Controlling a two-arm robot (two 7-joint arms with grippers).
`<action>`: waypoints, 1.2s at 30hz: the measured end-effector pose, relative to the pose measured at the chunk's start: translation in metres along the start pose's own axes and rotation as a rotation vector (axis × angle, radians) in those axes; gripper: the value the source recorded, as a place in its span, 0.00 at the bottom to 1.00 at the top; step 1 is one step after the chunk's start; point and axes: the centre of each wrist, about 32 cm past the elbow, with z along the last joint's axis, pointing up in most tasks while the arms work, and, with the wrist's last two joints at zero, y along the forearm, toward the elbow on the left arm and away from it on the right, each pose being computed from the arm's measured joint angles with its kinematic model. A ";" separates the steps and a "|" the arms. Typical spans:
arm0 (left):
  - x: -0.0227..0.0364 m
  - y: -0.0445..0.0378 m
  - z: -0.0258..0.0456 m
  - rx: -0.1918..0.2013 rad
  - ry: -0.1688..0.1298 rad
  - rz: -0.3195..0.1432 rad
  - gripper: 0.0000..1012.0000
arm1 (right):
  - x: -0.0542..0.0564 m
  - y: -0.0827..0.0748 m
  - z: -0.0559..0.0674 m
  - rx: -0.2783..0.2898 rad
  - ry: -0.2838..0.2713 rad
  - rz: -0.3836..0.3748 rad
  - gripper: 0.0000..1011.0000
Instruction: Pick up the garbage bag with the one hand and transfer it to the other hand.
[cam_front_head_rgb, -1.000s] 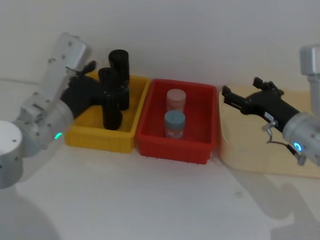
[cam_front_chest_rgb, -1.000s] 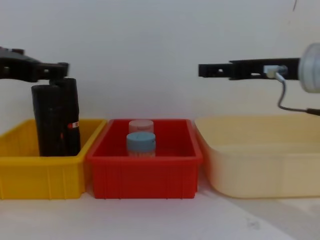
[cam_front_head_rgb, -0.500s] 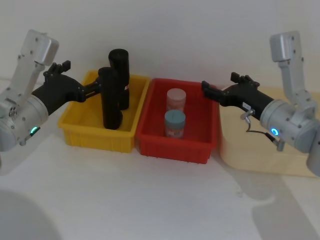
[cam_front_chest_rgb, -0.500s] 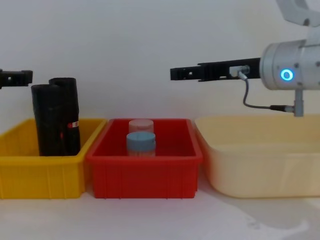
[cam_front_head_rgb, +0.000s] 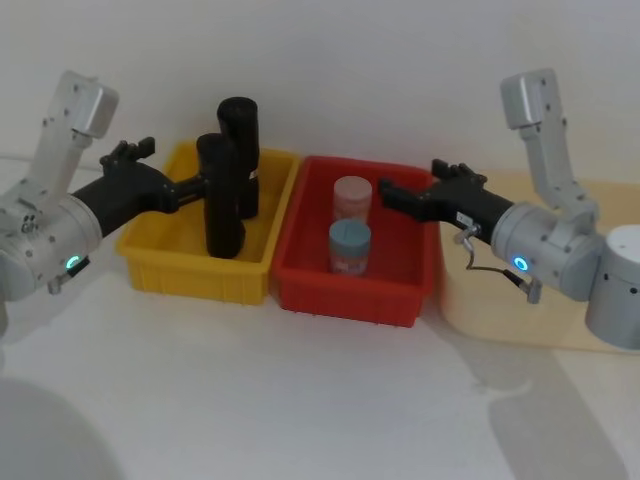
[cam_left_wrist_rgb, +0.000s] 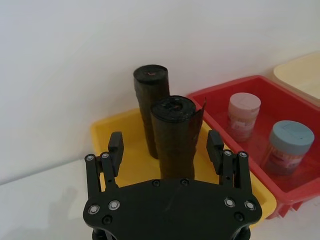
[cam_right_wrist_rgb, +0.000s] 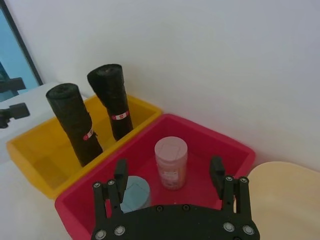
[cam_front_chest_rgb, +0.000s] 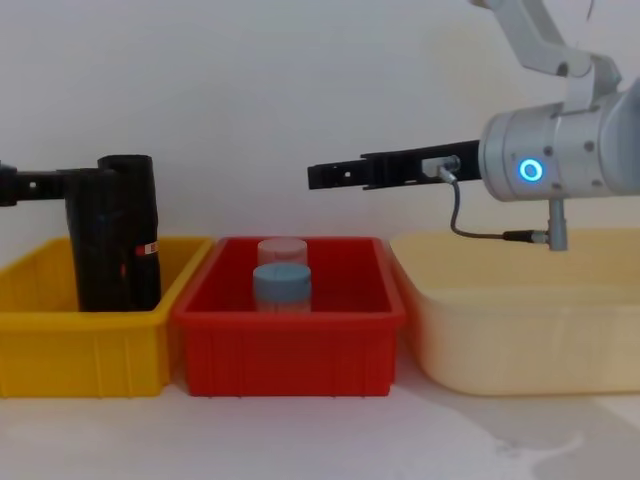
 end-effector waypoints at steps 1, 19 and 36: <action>0.0003 -0.0008 -0.0009 0.001 0.003 -0.006 0.99 | 0.000 0.001 0.000 -0.002 0.001 0.003 0.99; 0.0027 -0.0234 -0.0154 0.015 0.046 -0.047 0.99 | -0.005 0.011 -0.003 -0.050 0.013 0.061 0.99; 0.0039 -0.0497 -0.0233 0.002 0.077 -0.079 0.99 | -0.003 0.017 -0.008 -0.083 0.031 0.095 0.99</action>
